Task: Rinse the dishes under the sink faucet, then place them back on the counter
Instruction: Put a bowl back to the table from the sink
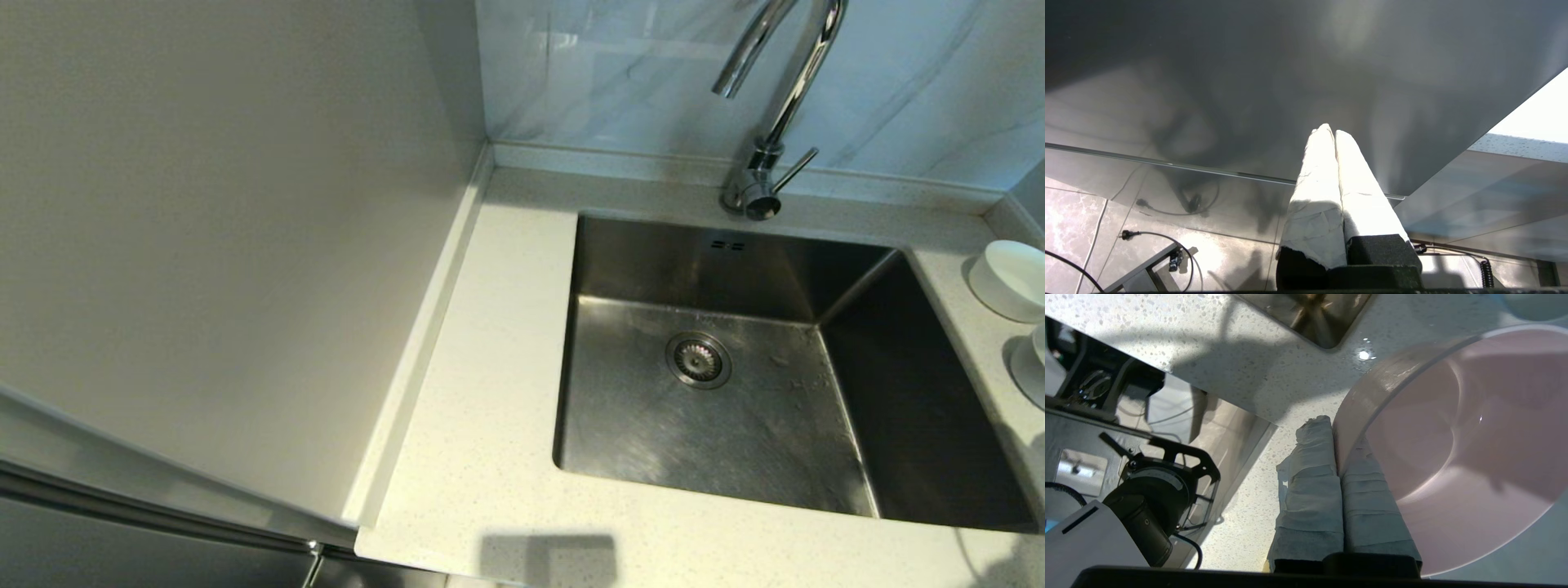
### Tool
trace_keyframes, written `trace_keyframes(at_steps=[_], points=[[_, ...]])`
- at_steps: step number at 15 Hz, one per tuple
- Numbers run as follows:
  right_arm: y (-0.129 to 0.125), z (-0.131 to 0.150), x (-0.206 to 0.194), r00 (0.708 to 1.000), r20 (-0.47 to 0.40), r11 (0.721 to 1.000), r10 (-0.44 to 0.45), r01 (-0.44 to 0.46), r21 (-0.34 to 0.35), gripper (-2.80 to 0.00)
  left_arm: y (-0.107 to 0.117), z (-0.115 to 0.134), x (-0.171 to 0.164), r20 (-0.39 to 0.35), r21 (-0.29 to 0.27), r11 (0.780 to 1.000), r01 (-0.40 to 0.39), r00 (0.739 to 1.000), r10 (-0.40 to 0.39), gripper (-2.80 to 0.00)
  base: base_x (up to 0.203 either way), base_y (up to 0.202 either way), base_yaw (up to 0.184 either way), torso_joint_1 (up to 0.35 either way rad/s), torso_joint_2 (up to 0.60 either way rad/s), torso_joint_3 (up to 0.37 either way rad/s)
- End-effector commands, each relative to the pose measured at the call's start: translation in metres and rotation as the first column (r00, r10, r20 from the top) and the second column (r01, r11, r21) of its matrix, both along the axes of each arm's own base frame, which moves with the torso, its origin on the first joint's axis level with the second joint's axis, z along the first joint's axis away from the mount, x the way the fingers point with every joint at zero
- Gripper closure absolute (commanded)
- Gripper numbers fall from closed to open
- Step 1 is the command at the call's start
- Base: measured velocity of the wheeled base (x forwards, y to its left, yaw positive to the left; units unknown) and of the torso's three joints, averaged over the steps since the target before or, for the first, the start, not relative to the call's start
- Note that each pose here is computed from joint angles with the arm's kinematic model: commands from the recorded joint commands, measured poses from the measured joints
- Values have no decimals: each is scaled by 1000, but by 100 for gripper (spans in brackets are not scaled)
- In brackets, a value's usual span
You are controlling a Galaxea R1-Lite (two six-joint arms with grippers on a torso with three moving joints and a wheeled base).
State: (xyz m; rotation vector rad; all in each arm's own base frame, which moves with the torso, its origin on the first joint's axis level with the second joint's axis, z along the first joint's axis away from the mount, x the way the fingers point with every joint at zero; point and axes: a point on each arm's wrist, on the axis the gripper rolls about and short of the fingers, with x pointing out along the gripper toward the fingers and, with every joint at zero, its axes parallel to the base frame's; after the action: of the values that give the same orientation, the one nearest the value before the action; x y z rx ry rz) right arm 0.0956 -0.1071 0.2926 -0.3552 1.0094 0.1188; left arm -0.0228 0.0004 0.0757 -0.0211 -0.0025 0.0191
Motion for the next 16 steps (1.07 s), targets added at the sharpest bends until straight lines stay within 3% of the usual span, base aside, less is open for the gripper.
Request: trace_keyframes(at_steps=[1,8,16], points=[[-16,-14,15,998,-59,998,39,-35,58,0,0,0,0,4,0,1000,-1,1000,1,0,0,0,0,0,0,0],[-23,-42,15,984,-175,994,40,-22,103,0,0,0,0,4,0,1000,-1,1000,1,0,0,0,0,0,0,0],[-42,-83,26,983,-183,998,14,-1,69,0,0,0,0,4,0,1000,-1,1000,1,0,0,0,0,0,0,0]])
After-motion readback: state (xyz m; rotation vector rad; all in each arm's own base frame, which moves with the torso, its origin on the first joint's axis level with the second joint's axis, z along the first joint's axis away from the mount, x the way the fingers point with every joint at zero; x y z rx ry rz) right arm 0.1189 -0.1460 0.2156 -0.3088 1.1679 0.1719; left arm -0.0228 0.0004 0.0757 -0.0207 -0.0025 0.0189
